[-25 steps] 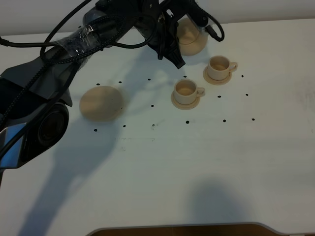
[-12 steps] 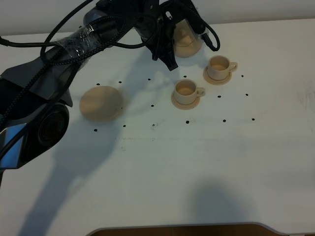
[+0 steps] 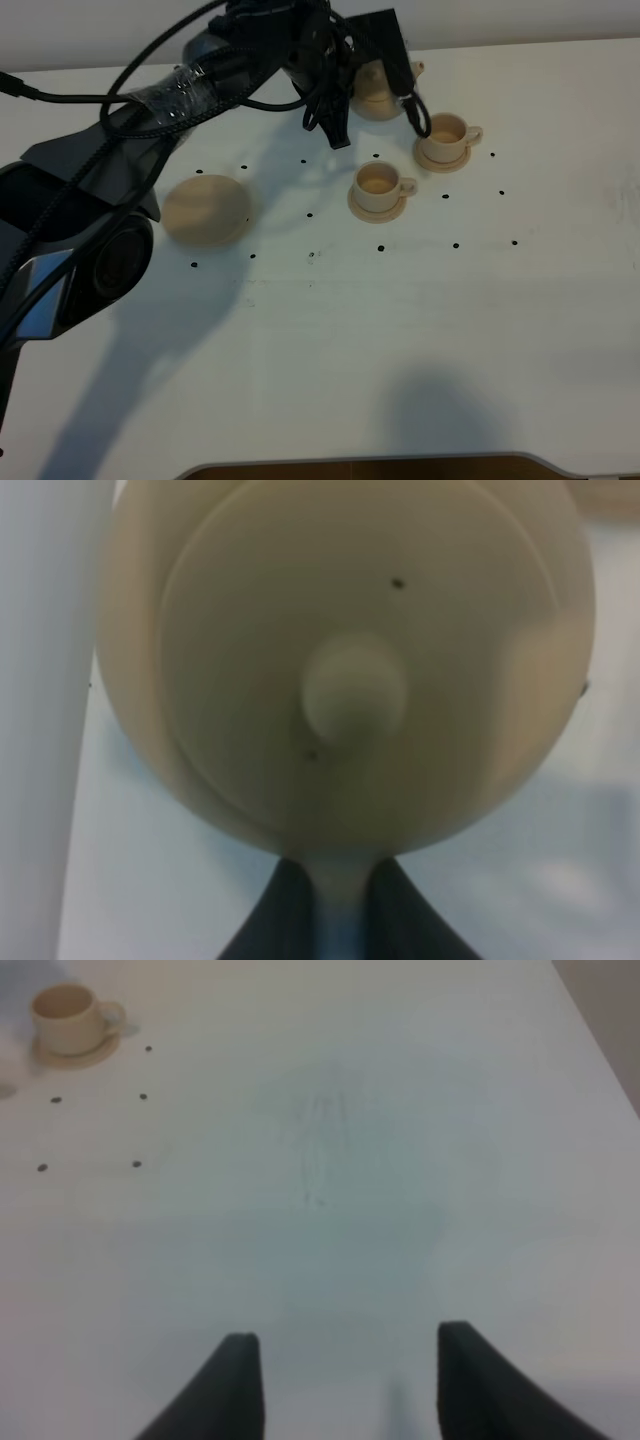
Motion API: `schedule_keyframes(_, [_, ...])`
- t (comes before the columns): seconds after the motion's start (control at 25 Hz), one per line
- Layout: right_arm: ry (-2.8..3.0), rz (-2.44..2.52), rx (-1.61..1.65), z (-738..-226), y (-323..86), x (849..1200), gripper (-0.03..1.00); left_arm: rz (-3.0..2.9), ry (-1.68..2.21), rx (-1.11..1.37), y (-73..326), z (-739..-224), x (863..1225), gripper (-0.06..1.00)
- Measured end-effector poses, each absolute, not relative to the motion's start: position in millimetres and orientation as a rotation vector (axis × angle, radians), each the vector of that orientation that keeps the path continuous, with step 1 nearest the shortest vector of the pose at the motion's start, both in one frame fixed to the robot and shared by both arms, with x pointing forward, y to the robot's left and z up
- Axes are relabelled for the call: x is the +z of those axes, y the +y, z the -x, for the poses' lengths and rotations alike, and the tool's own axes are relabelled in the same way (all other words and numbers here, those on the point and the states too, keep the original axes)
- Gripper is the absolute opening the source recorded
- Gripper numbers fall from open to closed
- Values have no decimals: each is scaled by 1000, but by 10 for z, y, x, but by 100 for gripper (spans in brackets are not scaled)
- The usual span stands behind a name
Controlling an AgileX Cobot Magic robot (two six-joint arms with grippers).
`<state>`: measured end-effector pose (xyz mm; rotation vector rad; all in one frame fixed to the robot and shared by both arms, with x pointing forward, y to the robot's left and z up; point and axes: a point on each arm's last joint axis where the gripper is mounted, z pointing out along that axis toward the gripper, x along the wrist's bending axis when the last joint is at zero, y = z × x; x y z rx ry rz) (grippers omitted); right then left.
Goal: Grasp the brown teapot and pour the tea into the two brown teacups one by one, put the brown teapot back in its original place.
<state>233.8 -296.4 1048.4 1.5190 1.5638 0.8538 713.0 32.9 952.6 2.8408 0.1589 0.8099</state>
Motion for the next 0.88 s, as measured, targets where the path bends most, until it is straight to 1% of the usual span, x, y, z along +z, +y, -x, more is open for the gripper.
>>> schedule_keyframes(0.24, [1564,-1519,854,-2338,-2964,10484,40,-2818,71,876,283,-7168,9476,13])
schedule_keyframes(0.48, [1564,-1519,854,-2338,-2964,10484,40,-2823,-58,895,184,-7163,9313,13])
schedule_keyframes(0.88, [1564,-1519,854,-2338,-2964,10484,40,-2802,-214,965,80,-7139,9326,13])
